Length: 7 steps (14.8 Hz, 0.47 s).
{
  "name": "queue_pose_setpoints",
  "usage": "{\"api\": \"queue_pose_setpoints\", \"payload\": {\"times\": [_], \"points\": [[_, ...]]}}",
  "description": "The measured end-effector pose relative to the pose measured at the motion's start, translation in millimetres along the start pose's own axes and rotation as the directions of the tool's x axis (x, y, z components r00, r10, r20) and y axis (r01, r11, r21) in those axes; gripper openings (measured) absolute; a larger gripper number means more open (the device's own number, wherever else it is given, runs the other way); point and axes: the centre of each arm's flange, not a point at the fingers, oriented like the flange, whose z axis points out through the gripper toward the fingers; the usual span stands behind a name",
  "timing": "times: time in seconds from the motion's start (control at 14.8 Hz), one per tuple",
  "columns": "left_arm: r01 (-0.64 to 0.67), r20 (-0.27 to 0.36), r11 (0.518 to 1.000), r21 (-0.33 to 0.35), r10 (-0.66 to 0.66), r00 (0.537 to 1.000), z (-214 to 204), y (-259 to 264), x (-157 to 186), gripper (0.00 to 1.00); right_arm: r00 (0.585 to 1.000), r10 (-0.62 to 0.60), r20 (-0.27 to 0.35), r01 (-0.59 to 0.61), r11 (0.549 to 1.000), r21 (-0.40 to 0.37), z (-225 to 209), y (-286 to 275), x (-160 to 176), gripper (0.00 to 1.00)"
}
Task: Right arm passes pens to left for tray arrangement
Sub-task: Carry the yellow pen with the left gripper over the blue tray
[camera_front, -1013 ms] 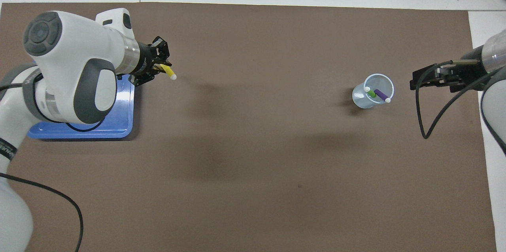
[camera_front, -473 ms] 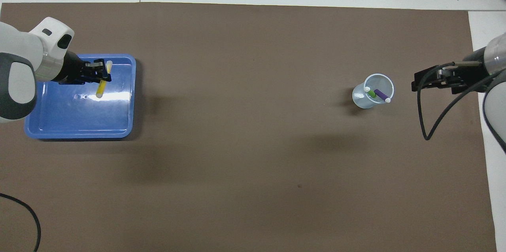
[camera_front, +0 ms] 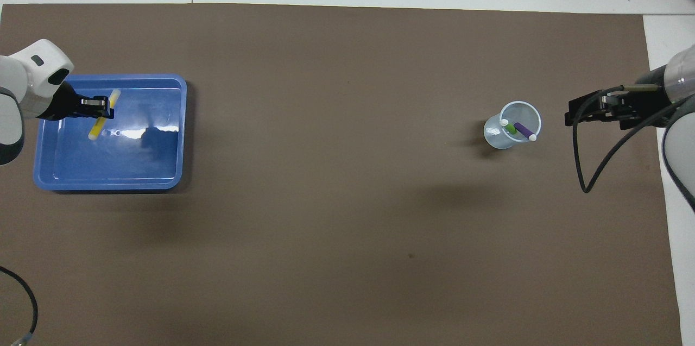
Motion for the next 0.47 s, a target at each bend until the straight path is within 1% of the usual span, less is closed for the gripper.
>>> {"api": "queue_pose_setpoints", "payload": {"times": [0.2, 0.34, 0.47], "points": [[0.012, -0.028, 1.000, 0.012, -0.012, 1.000, 9.6, -36.1, -7.2, 0.19, 1.000, -0.002, 0.004, 0.002, 1.000, 0.000, 1.8, -1.0, -0.4, 1.00], [-0.001, -0.044, 0.999, 0.033, 0.003, 0.999, 22.7, -47.8, -14.8, 0.19, 1.000, -0.003, 0.013, 0.003, 1.000, -0.001, 2.2, -1.7, -2.0, 1.00], [-0.010, -0.045, 0.999, 0.044, 0.012, 0.999, 35.5, -52.4, -22.2, 0.19, 1.000, -0.005, 0.015, 0.005, 1.000, -0.001, 1.9, -2.7, -3.2, 1.00]]}}
